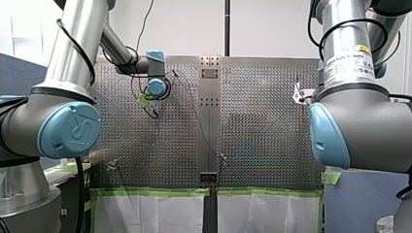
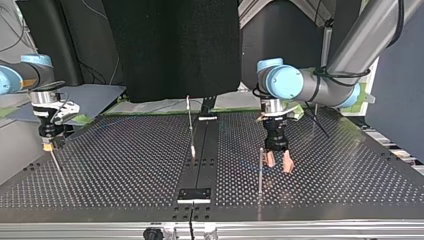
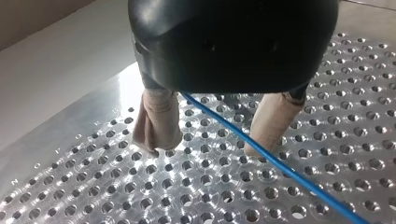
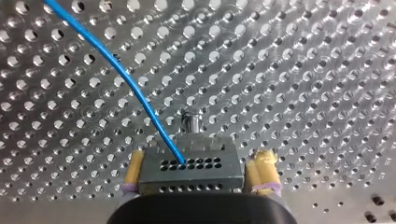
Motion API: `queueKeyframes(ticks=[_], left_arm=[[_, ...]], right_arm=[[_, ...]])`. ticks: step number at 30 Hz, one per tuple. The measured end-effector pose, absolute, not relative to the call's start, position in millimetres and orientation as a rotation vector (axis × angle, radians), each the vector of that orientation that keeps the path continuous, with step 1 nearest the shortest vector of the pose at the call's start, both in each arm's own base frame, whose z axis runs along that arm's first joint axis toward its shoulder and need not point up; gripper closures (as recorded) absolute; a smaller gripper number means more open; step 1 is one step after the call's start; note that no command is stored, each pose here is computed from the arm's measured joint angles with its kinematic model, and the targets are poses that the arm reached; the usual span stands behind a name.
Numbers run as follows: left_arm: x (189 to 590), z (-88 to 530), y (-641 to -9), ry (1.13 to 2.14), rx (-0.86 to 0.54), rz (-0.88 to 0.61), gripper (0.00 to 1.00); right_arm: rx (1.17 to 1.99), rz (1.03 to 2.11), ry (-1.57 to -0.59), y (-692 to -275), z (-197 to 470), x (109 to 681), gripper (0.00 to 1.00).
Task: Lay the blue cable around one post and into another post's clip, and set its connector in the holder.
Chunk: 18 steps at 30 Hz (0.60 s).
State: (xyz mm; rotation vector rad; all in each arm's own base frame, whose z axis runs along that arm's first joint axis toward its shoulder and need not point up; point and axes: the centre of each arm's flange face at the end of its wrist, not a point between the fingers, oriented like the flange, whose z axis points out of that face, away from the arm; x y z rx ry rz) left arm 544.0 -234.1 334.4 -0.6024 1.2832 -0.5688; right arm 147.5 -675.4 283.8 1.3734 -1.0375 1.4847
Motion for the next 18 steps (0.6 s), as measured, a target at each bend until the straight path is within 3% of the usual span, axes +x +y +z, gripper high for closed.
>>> queueKeyframes(ticks=[18], left_arm=[[543.8, 333.4, -232.8, 1.291, -0.607, -0.568, 0.02]], right_arm=[[1.367, 1.491, -1.041, -675.8, 283.3, 147.8, 0.0]])
